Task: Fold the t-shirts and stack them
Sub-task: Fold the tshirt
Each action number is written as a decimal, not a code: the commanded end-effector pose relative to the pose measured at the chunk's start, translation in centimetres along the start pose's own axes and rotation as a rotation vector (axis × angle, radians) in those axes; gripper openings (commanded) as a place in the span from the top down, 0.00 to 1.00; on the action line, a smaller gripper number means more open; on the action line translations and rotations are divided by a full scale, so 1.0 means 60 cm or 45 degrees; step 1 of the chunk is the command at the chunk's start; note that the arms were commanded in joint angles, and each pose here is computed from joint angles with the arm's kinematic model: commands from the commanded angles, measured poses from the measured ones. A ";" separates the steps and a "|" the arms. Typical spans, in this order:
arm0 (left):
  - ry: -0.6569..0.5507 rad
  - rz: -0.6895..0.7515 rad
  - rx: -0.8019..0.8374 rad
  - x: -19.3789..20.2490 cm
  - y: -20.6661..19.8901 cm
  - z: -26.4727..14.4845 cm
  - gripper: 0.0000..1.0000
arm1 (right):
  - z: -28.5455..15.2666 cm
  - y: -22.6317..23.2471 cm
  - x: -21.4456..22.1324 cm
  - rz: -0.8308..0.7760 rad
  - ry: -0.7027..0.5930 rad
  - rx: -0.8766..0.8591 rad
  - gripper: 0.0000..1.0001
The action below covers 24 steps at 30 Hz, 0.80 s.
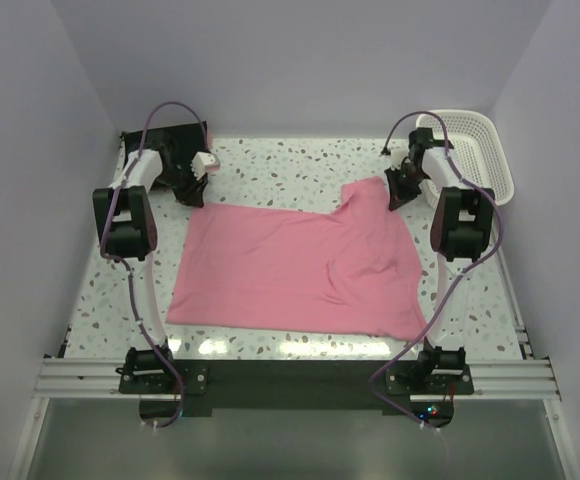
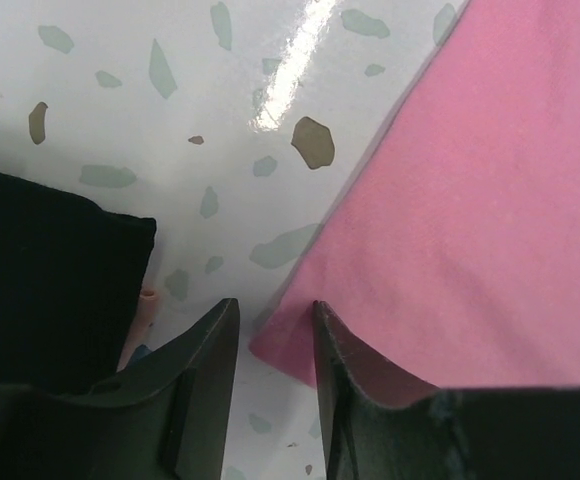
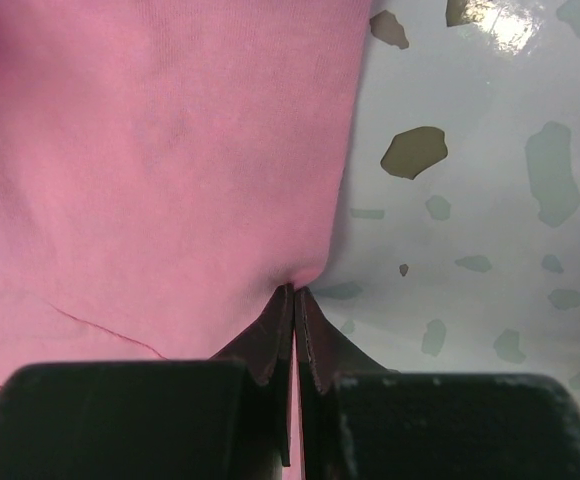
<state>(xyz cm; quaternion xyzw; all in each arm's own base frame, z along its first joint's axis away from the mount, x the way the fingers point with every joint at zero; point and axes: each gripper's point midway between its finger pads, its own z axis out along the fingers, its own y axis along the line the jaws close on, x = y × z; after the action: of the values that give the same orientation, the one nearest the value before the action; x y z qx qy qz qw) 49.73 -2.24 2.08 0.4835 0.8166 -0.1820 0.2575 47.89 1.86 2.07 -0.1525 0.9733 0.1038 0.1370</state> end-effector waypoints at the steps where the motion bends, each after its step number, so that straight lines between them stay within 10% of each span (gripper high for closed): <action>1: 0.016 0.009 0.044 0.014 -0.004 0.002 0.63 | -0.040 -0.001 -0.020 -0.027 -0.055 0.025 1.00; 7: -0.023 0.020 0.051 -0.004 -0.006 -0.006 0.99 | -0.044 -0.005 -0.035 -0.033 -0.083 0.036 1.00; 24: -0.210 0.096 -0.113 -0.069 0.012 -0.112 1.00 | -0.130 0.019 -0.035 -0.084 -0.171 0.006 1.00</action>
<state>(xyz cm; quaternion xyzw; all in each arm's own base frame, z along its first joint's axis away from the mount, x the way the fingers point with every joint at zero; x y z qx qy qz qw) 49.56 -1.44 5.61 0.4750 0.8048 -0.1929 0.2991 47.72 1.84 5.50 -0.1656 0.9668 0.1102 0.1606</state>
